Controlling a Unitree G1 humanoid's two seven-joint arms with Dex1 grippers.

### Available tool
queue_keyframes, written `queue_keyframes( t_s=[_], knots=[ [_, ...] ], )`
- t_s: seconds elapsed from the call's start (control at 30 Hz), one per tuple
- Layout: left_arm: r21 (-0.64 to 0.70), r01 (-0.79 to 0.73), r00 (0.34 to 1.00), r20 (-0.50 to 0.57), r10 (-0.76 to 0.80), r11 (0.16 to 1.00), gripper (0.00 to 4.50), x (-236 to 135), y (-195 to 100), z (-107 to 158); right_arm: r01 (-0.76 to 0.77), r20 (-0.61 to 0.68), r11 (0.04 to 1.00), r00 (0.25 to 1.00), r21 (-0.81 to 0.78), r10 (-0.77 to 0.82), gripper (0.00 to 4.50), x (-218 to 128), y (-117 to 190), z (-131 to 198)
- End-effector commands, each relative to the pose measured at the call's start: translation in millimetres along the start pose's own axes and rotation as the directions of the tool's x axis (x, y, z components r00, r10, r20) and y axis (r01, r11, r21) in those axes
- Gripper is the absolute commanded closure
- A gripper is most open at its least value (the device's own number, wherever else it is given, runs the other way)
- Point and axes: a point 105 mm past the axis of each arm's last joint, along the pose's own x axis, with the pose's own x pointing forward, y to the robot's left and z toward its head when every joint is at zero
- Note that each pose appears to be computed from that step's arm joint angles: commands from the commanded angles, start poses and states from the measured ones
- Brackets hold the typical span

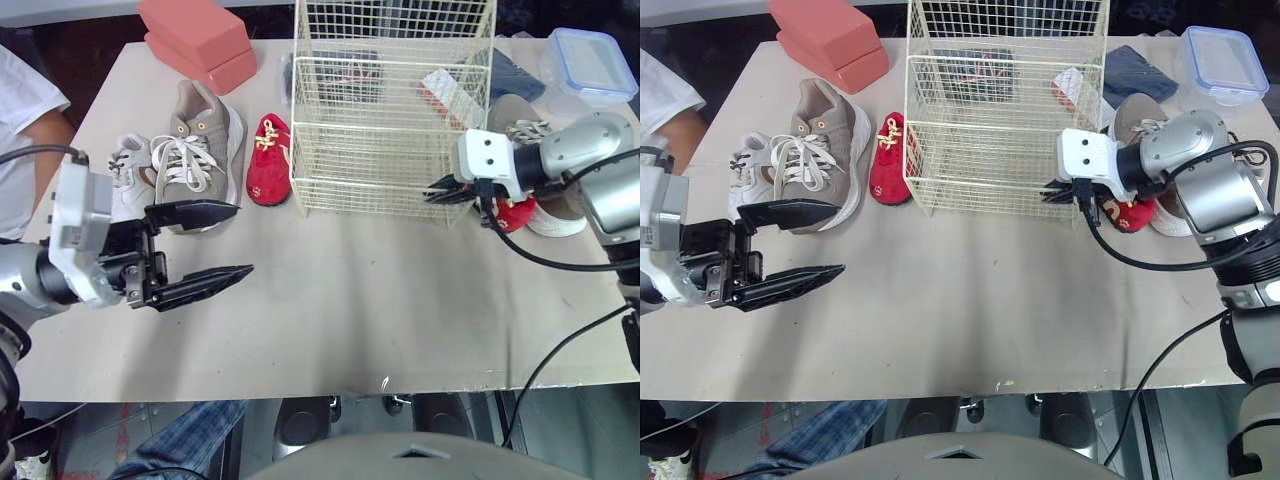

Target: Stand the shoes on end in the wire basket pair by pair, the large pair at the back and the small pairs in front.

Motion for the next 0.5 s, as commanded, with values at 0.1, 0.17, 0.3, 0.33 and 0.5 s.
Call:
queue_keyframes(
  t_s=[0.1, 0.17, 0.3, 0.33, 0.5],
  knots=[
    [0.038, -0.017, 0.999, 0.033, 0.016, 0.999, 0.0, -1.6, -1.2, 7.6, -0.037, 0.018, 0.99, 0.999, -0.138, 0.04, 4.44, -2.0, -5.5, 16.7],
    [0.036, -0.028, 0.999, 0.032, 0.026, 0.999, 0.0, -3.8, 0.4, 6.3, -0.035, 0.019, 0.989, 0.999, -0.143, 0.038, 4.44, -3.1, -8.7, 15.7],
    [0.036, -0.05, 0.998, 0.03, 0.049, 0.998, 0.0, -8.4, 3.6, 3.5, -0.023, 0.027, 0.99, 0.999, -0.14, 0.027, 4.44, -3.9, -14.3, 18.6],
    [0.036, -0.054, 0.998, 0.03, 0.053, 0.998, 0.0, -9.0, 4.2, 3.1, -0.025, 0.03, 0.991, 0.999, -0.134, 0.029, 4.44, -3.8, -13.9, 19.5],
    [0.041, -0.061, 0.998, 0.032, 0.06, 0.997, 0.0, -10.0, 7.3, 0.2, 0.0, 0.047, 0.997, 0.999, -0.082, 0.004, 4.44, -3.6, -15.7, 28.8]
  ],
)
